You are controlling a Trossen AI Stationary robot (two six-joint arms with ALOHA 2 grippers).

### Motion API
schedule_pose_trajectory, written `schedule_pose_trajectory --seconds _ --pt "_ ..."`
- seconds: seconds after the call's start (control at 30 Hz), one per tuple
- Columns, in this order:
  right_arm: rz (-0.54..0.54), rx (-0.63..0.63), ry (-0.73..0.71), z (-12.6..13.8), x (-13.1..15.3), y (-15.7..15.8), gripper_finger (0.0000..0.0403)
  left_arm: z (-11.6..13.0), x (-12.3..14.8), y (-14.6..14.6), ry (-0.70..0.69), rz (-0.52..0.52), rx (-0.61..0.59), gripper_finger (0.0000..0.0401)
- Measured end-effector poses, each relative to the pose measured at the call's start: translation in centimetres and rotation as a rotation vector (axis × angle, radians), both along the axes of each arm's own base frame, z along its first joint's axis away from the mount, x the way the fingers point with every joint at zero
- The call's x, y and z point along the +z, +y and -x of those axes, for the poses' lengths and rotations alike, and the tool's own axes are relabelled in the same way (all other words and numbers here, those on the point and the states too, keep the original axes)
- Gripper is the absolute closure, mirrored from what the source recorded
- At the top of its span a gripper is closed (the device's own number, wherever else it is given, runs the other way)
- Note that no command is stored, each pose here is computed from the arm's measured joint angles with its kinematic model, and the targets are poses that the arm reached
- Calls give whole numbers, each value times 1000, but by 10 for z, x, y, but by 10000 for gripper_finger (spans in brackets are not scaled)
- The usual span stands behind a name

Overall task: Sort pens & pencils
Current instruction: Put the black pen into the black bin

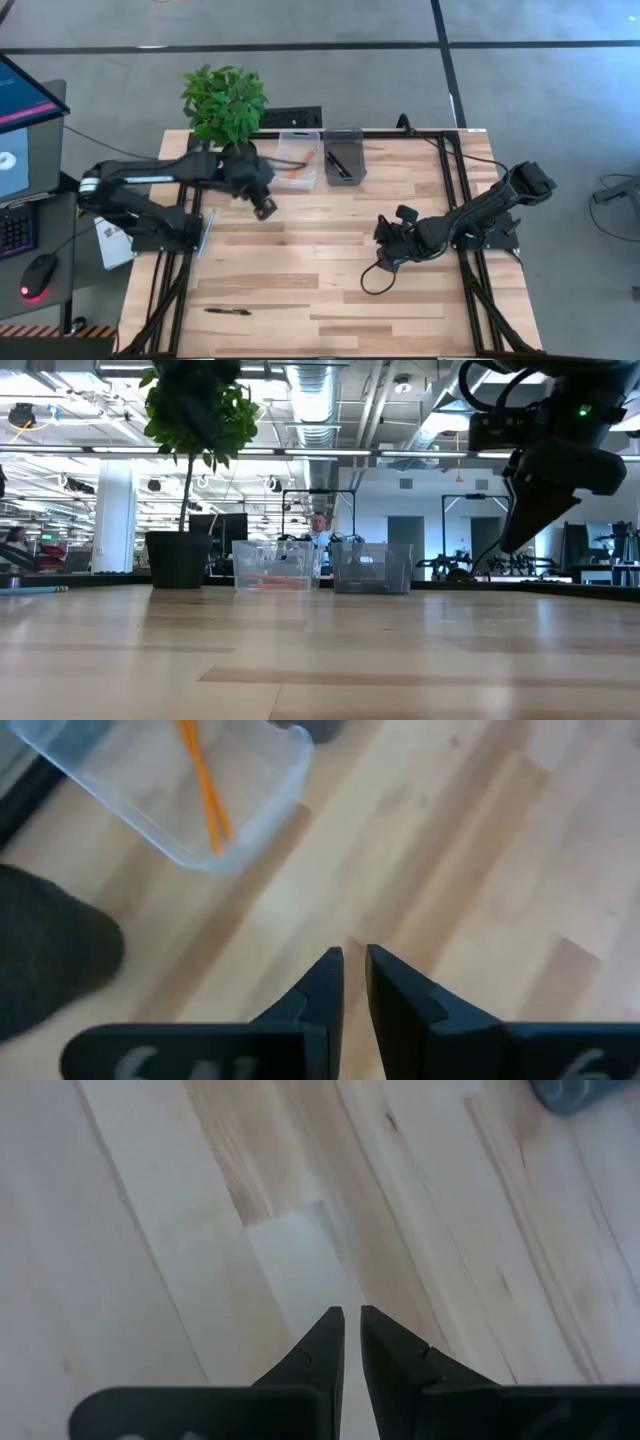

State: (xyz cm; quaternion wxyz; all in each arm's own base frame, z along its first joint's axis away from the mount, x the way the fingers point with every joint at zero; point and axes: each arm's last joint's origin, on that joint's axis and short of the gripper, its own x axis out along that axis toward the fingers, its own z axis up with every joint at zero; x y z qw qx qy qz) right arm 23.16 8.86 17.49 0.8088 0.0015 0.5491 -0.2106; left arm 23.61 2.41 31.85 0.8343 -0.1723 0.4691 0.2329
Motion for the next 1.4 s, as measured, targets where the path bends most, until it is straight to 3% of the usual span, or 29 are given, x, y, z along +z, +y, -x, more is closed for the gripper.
schedule_pose_trajectory --seconds 0.1,0.2,0.37,0.43,0.57,0.8,1.03,1.2,1.4 --pt "-4 15 -20 -4 1 -2 343 13 5 -22 4 29 28 365" --pt "-8 15 -36 -7 1 -3 343 26 3 -37 57 36 166 365" --pt "-5 15 -34 -8 1 -7 343 52 -11 -47 266 -33 399 365" --pt "-5 22 -40 -10 1 -8 343 58 -20 -48 306 -71 437 365" --pt "-7 24 -54 -13 2 -11 343 61 -34 -50 350 -95 434 365" --pt "-14 21 -76 -16 2 -12 343 65 -52 -52 435 -41 416 362" --pt "-14 21 -76 -16 2 -12 343 67 -57 -51 474 -72 352 358" --pt "-17 22 -76 -16 2 -12 343 67 -58 -51 474 -54 372 356" --pt "-17 21 -76 -16 2 -12 343 66 -58 -54 485 1 355 304"
